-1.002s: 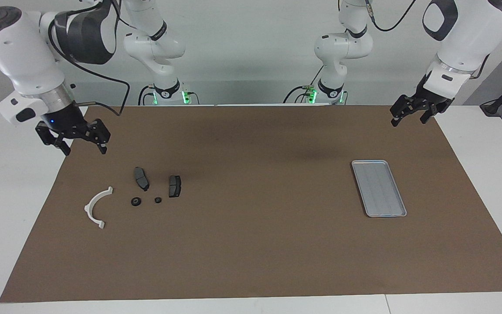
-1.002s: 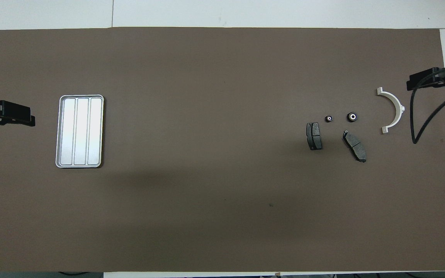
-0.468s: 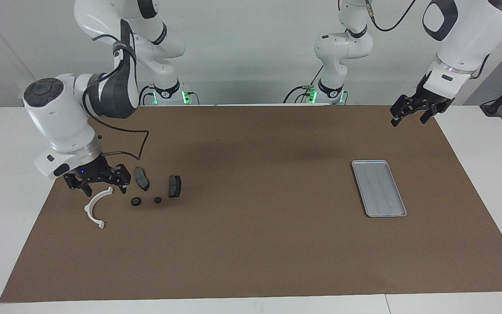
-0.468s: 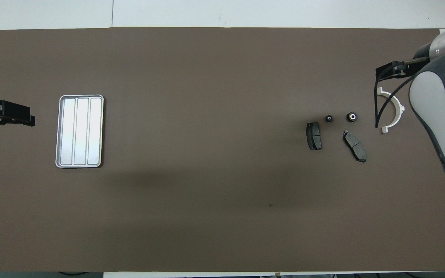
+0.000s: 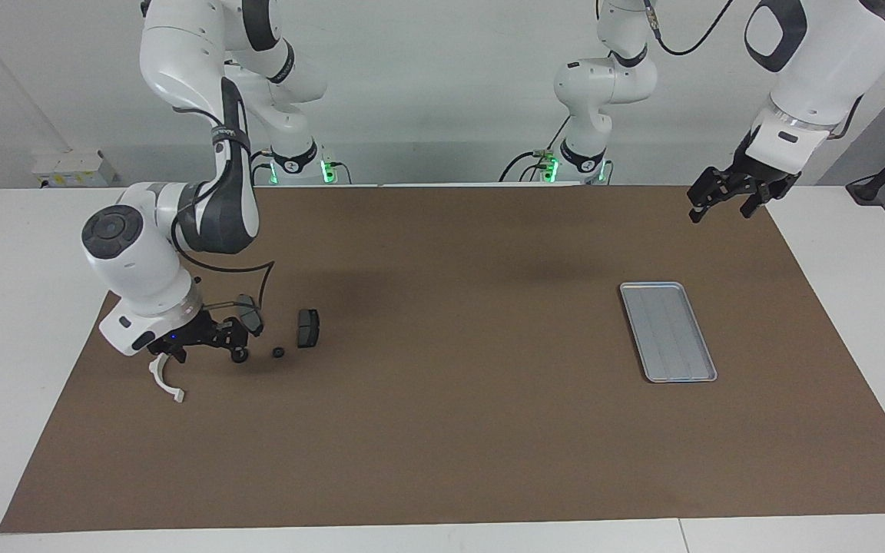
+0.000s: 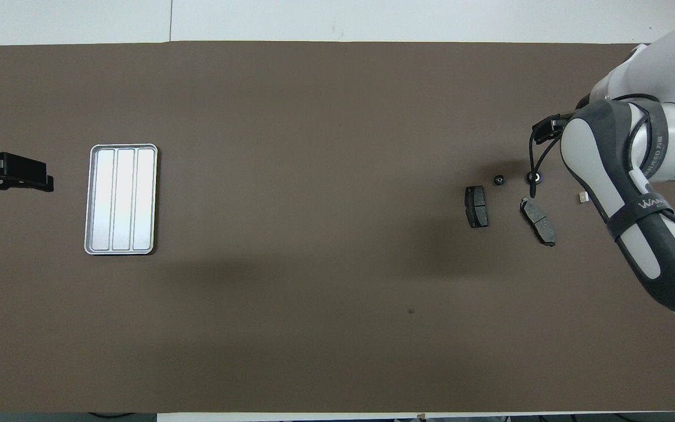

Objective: Pick bearing gear from pile to tray

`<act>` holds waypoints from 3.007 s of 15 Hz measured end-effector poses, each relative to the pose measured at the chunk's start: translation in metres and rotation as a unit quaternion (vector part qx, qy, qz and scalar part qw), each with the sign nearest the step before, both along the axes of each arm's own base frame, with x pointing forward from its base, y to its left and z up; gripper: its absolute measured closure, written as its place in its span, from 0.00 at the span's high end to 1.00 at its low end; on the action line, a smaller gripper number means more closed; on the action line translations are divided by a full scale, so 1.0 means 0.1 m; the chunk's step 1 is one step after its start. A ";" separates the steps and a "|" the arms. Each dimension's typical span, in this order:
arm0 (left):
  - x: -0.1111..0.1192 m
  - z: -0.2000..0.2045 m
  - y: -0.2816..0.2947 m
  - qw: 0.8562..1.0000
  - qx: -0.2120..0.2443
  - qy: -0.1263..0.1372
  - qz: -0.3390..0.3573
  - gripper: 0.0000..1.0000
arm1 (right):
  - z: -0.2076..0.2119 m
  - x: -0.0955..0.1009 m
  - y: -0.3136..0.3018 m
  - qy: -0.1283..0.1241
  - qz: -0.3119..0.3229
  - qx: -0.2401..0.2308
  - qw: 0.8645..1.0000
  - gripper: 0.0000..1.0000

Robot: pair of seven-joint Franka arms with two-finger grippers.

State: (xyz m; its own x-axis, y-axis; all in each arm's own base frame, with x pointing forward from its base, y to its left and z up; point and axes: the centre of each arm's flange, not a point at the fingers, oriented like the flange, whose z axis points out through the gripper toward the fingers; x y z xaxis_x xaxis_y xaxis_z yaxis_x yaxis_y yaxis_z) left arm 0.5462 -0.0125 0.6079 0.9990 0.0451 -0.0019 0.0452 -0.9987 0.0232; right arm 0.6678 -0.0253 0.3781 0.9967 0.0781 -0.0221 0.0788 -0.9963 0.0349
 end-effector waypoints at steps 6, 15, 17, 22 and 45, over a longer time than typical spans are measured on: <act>0.00 0.00 0.00 1.000 0.000 0.000 0.000 1.00 | -0.25 -0.06 0.09 -0.008 0.005 0.000 1.000 0.90; 0.00 0.00 0.00 1.000 0.000 0.000 0.000 1.00 | -0.61 -0.21 0.10 0.007 0.004 0.000 1.000 0.90; 0.00 0.00 0.00 1.000 0.000 0.000 0.000 1.00 | -0.67 -0.25 0.11 0.014 0.005 0.000 1.000 0.90; 0.00 0.00 0.00 1.000 0.000 0.000 0.000 1.00 | -0.81 -0.33 0.12 0.022 0.006 0.000 1.000 0.90; 0.00 0.00 0.00 1.000 0.000 0.000 0.000 1.00 | 0.05 -0.18 0.36 0.034 -0.005 0.004 0.999 0.35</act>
